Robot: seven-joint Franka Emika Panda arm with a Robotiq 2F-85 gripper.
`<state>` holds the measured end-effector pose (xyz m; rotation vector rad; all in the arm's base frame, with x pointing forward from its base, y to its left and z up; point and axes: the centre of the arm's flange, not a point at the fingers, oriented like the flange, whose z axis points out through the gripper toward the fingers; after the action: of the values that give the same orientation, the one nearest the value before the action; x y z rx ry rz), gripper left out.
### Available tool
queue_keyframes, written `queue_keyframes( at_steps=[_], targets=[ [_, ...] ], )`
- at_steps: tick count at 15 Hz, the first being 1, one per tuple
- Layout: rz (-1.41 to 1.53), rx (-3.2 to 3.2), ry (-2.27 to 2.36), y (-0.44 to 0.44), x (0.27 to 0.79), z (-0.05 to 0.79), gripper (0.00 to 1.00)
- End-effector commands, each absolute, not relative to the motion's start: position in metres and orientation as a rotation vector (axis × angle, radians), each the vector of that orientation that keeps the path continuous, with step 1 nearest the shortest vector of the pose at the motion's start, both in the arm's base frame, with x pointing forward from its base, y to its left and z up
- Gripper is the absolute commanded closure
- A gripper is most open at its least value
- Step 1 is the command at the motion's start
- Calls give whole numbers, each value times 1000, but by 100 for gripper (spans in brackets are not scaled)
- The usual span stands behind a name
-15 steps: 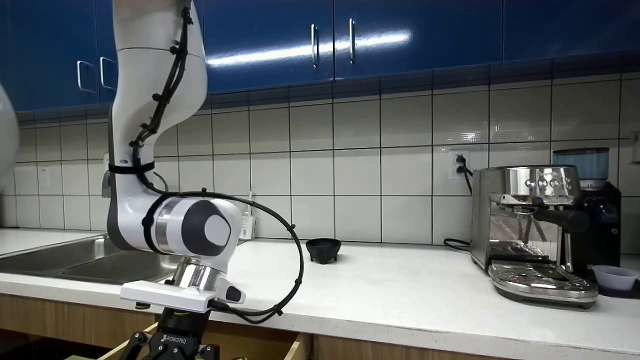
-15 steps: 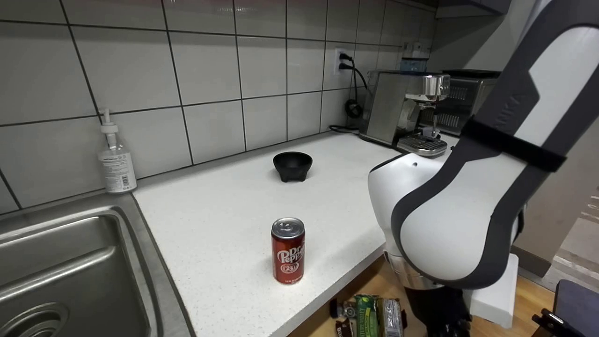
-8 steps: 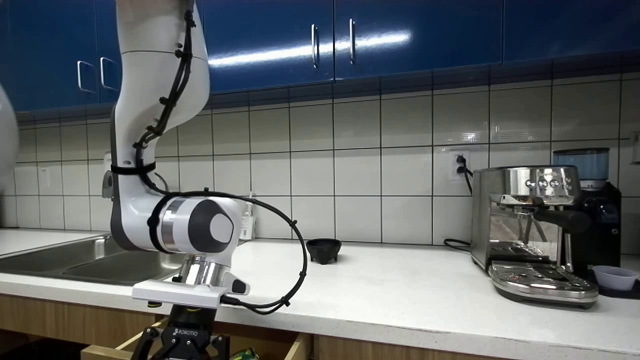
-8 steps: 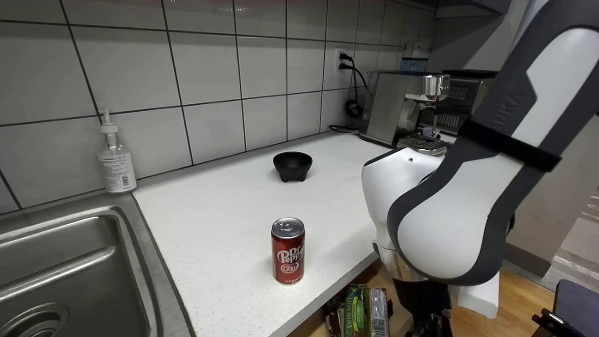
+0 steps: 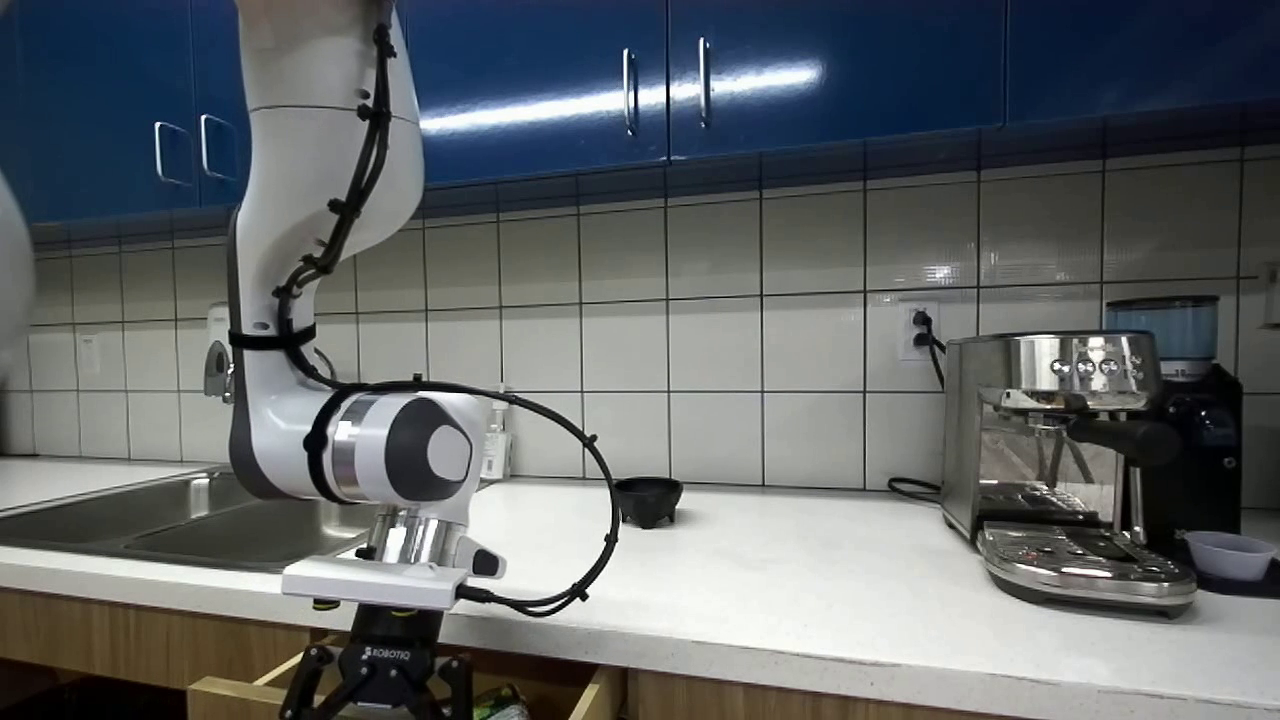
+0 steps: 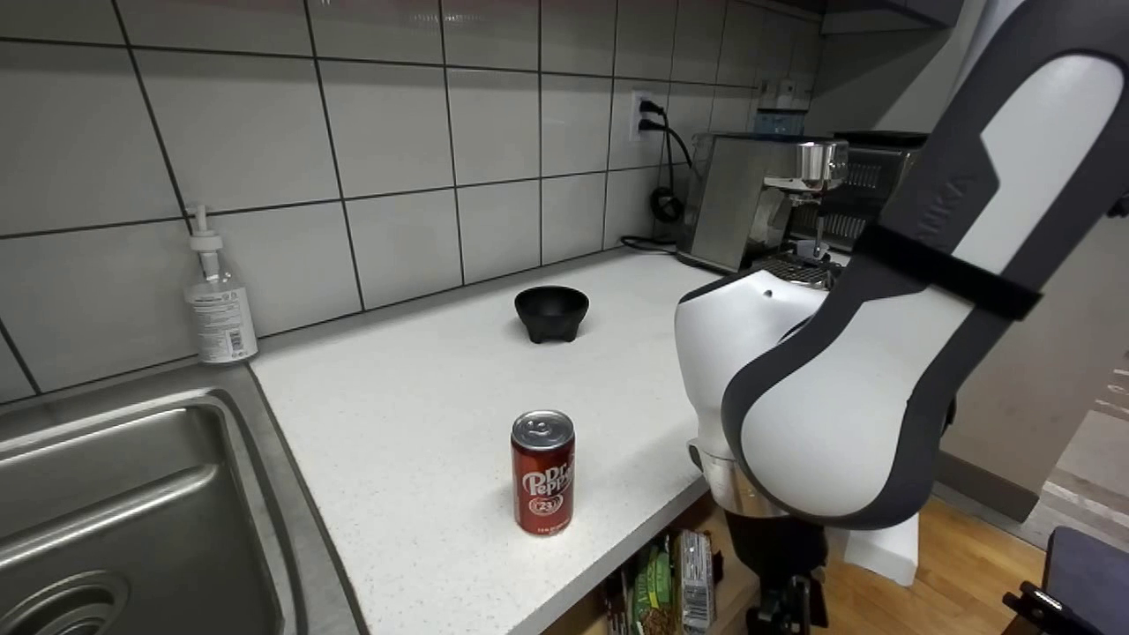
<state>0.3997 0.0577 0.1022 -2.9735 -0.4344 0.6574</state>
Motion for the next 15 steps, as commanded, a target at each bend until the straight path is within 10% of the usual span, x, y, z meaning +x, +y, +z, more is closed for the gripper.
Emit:
queue_keyframes(
  at_steps=[1,15],
  targets=[
    [572,-2977,-513,57,419,95,0],
    [388,-3049,-517,60,442,114,0]
  ],
)
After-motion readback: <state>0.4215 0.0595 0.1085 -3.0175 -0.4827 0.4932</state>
